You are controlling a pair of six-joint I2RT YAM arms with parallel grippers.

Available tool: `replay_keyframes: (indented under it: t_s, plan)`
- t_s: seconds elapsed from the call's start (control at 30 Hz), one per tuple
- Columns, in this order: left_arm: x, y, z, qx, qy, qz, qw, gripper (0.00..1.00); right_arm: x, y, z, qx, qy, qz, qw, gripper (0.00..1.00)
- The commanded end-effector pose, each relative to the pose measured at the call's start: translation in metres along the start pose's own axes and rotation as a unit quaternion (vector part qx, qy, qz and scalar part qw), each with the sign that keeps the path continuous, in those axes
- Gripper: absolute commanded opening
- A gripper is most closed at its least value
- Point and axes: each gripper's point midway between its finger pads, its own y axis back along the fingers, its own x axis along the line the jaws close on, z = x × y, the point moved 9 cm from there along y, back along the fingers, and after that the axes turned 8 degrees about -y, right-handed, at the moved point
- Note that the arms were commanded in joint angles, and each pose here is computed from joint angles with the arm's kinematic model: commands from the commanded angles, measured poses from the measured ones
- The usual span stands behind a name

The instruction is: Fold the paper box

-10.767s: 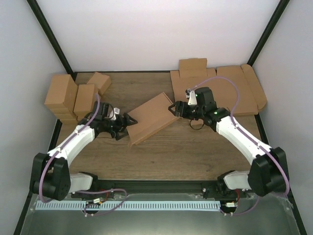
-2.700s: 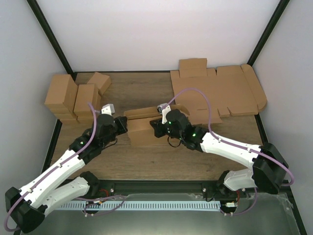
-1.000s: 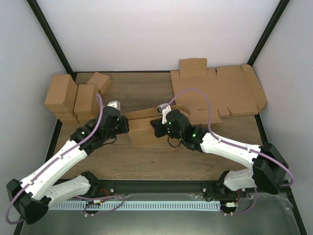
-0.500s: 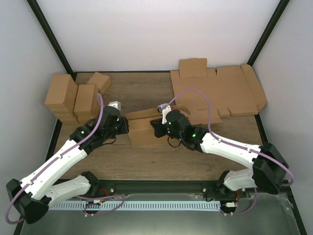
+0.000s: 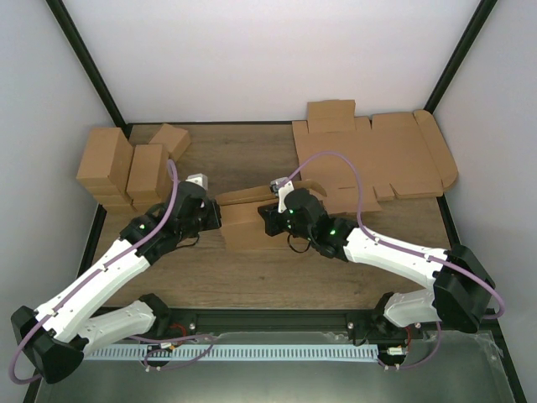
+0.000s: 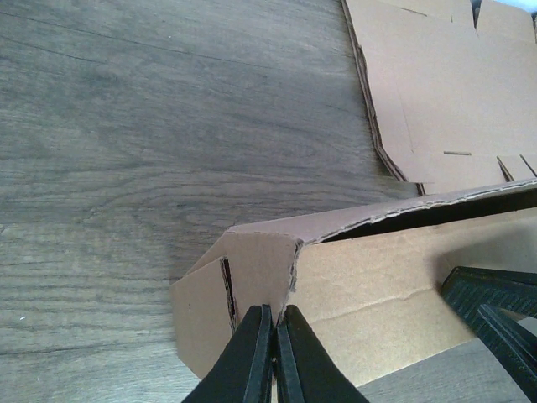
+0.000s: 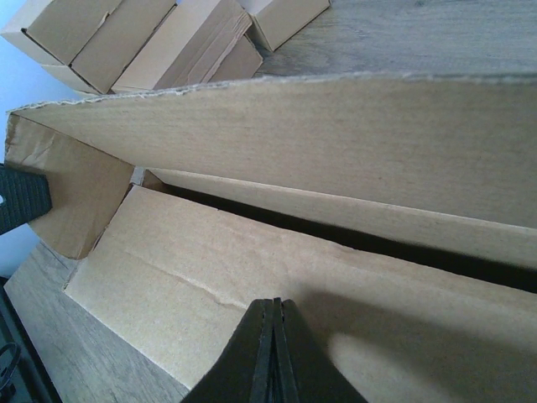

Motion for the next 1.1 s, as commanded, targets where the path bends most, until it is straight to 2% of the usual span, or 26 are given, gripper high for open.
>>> replay_keyframes:
  t_s: [0.0,0.3,0.5,0.83,1.07]
  plan:
    - [0.004,-0.006,-0.021,0.070,-0.018,0.001,0.997,0.04,-0.016,-0.005,-0.019,0.049,0.008,-0.061,0.997,0.01]
    - [0.010,-0.008,-0.032,0.095,-0.028,0.012,0.995,0.04,-0.015,-0.004,-0.017,0.047,0.010,-0.062,0.997,0.01]
    - [0.012,0.000,-0.025,0.092,-0.043,0.036,0.994,0.04,-0.014,-0.005,-0.016,0.048,0.012,-0.065,0.997,0.01]
    - [0.012,-0.008,-0.034,0.119,-0.050,0.030,0.991,0.04,-0.014,-0.005,-0.015,0.049,0.014,-0.070,0.996,0.01]
    - [0.011,-0.020,-0.046,0.126,-0.027,-0.002,0.992,0.04,-0.012,-0.003,-0.013,0.048,0.015,-0.066,0.997,0.01]
